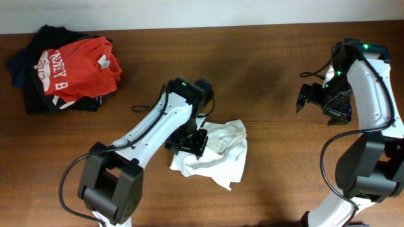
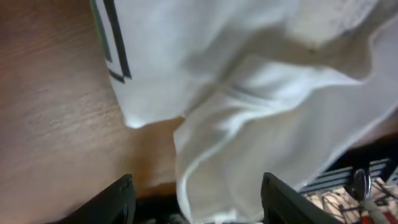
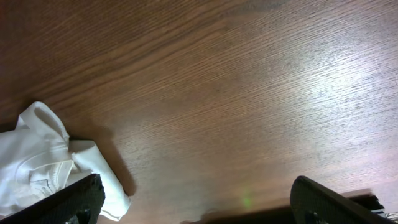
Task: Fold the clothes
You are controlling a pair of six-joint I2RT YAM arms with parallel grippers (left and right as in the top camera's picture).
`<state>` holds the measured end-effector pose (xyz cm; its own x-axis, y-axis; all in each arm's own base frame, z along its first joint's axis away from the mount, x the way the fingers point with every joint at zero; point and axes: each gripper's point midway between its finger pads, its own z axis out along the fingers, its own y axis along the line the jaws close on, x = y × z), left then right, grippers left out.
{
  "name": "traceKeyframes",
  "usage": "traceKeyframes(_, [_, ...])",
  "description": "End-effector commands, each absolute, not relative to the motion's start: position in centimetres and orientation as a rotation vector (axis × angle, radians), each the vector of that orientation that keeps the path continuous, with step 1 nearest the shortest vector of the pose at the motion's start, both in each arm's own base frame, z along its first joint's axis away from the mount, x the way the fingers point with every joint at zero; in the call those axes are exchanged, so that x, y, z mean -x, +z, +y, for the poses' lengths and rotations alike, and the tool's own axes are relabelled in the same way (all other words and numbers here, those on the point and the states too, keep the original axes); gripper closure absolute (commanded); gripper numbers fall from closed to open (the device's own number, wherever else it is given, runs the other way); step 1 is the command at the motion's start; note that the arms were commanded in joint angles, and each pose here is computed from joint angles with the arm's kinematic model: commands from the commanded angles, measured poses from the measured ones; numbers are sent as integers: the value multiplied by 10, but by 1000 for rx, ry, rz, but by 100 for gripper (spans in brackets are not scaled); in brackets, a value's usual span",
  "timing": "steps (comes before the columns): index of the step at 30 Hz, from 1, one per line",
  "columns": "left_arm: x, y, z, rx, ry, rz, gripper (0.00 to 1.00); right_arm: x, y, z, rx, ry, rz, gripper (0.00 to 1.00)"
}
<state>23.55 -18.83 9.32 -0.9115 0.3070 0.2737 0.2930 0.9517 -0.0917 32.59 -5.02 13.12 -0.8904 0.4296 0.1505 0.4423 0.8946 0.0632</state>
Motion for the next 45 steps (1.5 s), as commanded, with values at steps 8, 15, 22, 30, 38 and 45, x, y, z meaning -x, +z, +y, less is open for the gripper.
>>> traceKeyframes(8, [-205,80,-222,516,304,-2721,60,-327,135,-49,690,-152,-2937,1])
traceKeyframes(15, [-185,76,-256,583,303,-2733,100,-327,135,-49,690,-152,-2937,1])
traceKeyframes(22, [-156,73,-302,678,331,-2763,99,-327,135,-49,690,-152,-2937,1])
traceKeyframes(30, [-100,86,-305,774,354,-2561,92,-327,135,-49,690,-151,-2937,1])
traceKeyframes(38, [-188,96,-264,699,77,-2850,63,-327,135,-49,690,-151,-2937,1])
traceKeyframes(45, [-225,72,-291,816,200,-2977,45,-327,135,-49,690,-151,-2937,1])
